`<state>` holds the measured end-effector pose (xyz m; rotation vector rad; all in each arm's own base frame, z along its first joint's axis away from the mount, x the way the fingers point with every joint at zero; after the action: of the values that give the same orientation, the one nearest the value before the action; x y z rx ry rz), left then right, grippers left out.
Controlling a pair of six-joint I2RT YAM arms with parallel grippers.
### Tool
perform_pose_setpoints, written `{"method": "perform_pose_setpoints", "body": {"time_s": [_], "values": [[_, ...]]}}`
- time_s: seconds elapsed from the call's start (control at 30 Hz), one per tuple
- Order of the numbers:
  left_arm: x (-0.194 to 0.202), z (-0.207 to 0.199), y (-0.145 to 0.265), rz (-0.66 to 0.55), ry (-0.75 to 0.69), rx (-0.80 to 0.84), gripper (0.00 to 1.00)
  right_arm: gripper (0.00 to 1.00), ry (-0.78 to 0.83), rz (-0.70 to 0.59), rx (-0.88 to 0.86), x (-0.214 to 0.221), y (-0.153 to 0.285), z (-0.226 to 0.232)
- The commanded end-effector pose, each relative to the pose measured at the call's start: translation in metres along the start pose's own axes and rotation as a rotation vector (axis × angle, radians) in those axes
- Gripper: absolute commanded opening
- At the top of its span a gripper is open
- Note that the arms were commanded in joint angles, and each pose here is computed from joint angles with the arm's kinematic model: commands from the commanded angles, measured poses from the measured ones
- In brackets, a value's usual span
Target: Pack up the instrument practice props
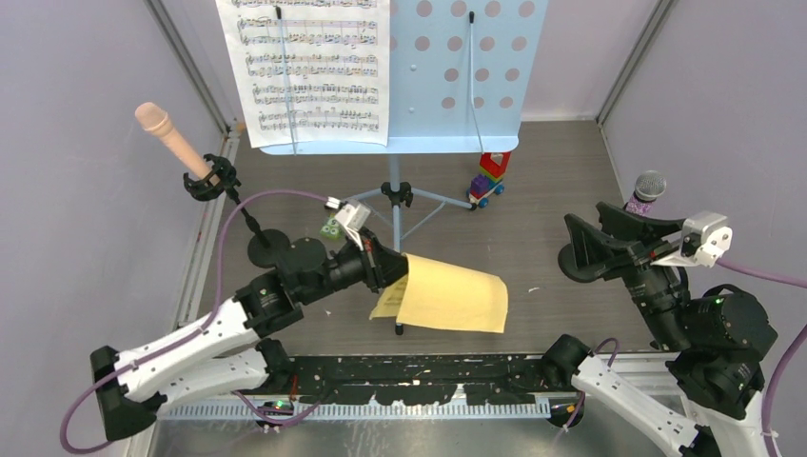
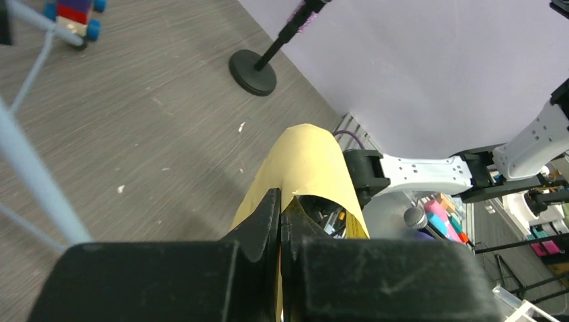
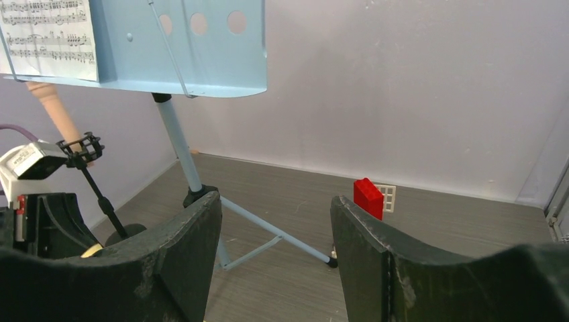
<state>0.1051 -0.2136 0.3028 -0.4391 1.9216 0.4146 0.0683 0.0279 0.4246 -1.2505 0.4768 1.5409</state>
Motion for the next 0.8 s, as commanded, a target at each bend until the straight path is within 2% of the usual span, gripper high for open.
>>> {"method": "perform_pose_setpoints", "body": {"time_s": [0.0, 0.33, 0.53, 0.77], "values": [[-0.021, -0.019, -0.021, -0.169, -0.041, 0.03, 0.0, 0.65, -0.012, -0.02, 0.031, -0.001, 0.006, -0.005], [0.001, -0.038, -0.104, -0.12, -0.064, 0.02, 0.0, 0.65, -0.037, -0.014, 0.071, 0.004, 0.022, -0.014], [0.025, -0.033, -0.152, -0.145, -0.017, -0.061, 0.0, 0.66, -0.042, -0.038, 0.099, -0.001, 0.033, -0.019], [0.044, -0.038, -0.205, -0.128, 0.049, -0.036, 0.0, 0.65, -0.026, -0.025, 0.116, -0.001, 0.035, -0.021]]}}
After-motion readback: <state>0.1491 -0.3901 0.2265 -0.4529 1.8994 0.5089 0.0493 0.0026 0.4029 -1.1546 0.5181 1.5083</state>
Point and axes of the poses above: each gripper's point midway between its finger pads, its own y axis back along the fingers, its own z axis along the line the jaws close on, x = y × z, the point moved 9 cm from there along y, back along the fingers, and after that the axes turned 15 degrees about -y, right-handed, at the moved point
